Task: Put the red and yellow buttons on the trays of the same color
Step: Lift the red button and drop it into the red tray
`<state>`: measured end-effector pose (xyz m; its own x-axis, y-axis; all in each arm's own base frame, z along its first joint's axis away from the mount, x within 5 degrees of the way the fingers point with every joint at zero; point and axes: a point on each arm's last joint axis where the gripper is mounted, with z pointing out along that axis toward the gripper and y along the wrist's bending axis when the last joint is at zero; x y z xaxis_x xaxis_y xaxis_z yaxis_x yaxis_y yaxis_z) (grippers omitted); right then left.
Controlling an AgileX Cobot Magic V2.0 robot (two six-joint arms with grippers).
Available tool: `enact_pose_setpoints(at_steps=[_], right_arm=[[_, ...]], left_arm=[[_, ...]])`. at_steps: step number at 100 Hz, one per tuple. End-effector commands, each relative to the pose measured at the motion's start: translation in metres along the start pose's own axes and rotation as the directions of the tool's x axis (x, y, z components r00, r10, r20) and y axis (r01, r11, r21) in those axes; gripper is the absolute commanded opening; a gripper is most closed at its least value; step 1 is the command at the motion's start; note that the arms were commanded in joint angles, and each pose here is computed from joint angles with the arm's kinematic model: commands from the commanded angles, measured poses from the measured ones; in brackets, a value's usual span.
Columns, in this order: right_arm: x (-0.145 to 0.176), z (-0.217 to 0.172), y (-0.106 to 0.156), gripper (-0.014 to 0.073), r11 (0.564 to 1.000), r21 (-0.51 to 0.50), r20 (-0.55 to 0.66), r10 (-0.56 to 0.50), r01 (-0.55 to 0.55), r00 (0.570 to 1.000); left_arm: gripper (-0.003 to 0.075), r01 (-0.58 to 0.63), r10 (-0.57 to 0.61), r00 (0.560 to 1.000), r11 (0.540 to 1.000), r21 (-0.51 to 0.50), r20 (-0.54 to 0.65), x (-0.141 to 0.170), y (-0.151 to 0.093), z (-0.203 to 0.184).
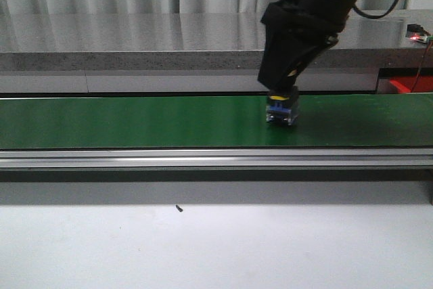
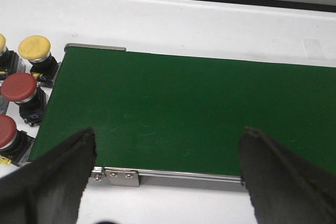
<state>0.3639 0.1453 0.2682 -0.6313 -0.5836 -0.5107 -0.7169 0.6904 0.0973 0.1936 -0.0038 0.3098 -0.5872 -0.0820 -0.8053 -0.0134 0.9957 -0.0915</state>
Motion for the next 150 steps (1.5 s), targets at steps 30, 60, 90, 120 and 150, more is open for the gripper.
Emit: enact_pose_setpoints(at_steps=[30, 60, 90, 120, 150], right_arm=[[0.03, -0.133, -0.093, 0.0288, 0.935, 0.247, 0.244, 0.195, -0.255, 0.95], [0.102, -0.146, -0.182, 0.0288, 0.793, 0.36, 0.301, 0.401, -0.492, 0.865], [0.131, -0.102, -0.224, 0.0288, 0.745, 0.362, 0.282, 0.486, -0.561, 0.827], [0.139, -0.082, -0.234, 0.0289, 0.738, 0.341, 0.265, 0.519, -0.582, 0.813], [0.14, -0.077, -0.237, 0.0477, 0.736, 0.333, 0.263, 0.528, -0.59, 0.807]], left_arm=[[0.0547, 0.015, -0.016, 0.995, 1.0, 0.014, 0.103, -0.015, -0.002, -0.008], [0.0547, 0.015, -0.016, 0.995, 1.0, 0.014, 0.103, -0.015, -0.002, -0.008], [0.0547, 0.015, -0.016, 0.995, 1.0, 0.014, 0.103, -0.015, -0.002, -0.008], [0.0547, 0.015, -0.016, 0.995, 1.0, 0.014, 0.103, -0.015, -0.002, -0.008], [0.0547, 0.015, -0.016, 0.995, 1.0, 0.014, 0.103, -0.015, -0.002, -0.008]])
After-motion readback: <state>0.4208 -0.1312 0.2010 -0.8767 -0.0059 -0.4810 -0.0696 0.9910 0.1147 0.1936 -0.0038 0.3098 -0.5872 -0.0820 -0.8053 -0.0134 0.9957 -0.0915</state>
